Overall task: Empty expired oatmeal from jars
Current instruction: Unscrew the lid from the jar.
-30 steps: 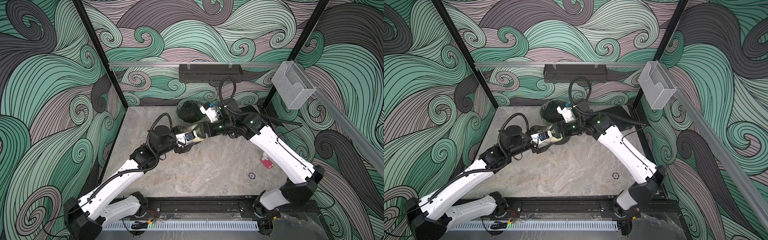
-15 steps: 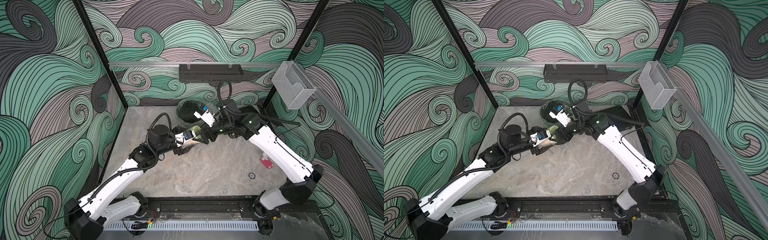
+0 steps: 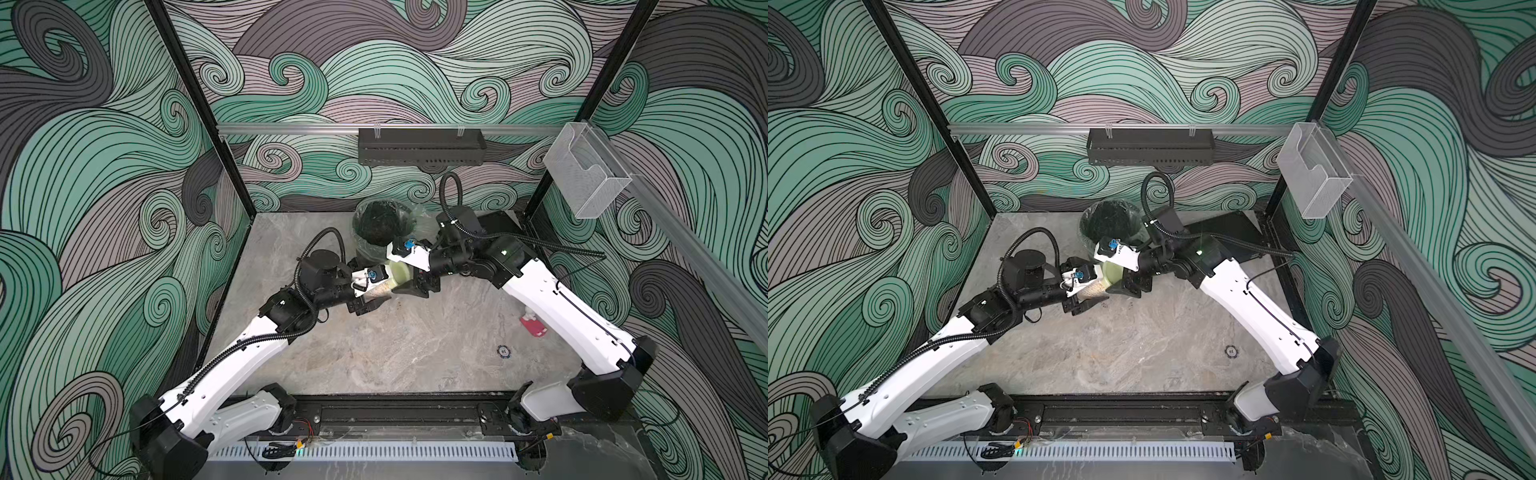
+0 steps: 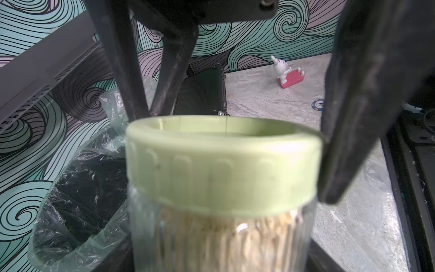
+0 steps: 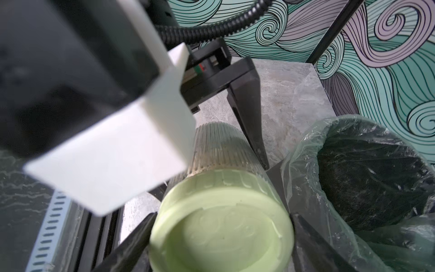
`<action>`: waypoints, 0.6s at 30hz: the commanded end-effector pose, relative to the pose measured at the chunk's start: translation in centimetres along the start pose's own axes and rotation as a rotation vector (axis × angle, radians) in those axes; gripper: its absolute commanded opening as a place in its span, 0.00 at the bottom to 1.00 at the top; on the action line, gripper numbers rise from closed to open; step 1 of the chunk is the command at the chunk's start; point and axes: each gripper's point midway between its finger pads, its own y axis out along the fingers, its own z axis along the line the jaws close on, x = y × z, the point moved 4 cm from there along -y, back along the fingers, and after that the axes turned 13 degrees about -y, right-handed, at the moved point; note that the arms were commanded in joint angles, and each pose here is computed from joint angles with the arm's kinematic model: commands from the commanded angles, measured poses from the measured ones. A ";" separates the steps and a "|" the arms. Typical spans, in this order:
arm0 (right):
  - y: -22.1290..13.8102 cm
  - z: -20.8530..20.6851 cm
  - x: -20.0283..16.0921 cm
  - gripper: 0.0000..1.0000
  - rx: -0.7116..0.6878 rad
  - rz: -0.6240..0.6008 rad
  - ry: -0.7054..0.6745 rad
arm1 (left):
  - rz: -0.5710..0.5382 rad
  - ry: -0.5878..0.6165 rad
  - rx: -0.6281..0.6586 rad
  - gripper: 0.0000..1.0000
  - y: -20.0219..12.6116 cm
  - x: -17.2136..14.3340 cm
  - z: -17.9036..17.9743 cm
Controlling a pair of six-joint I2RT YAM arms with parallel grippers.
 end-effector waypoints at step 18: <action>-2.1 4.8 -1.8 0.99 0.104 0.116 -0.047 | -0.334 0.062 0.200 0.00 -4.4 9.1 3.8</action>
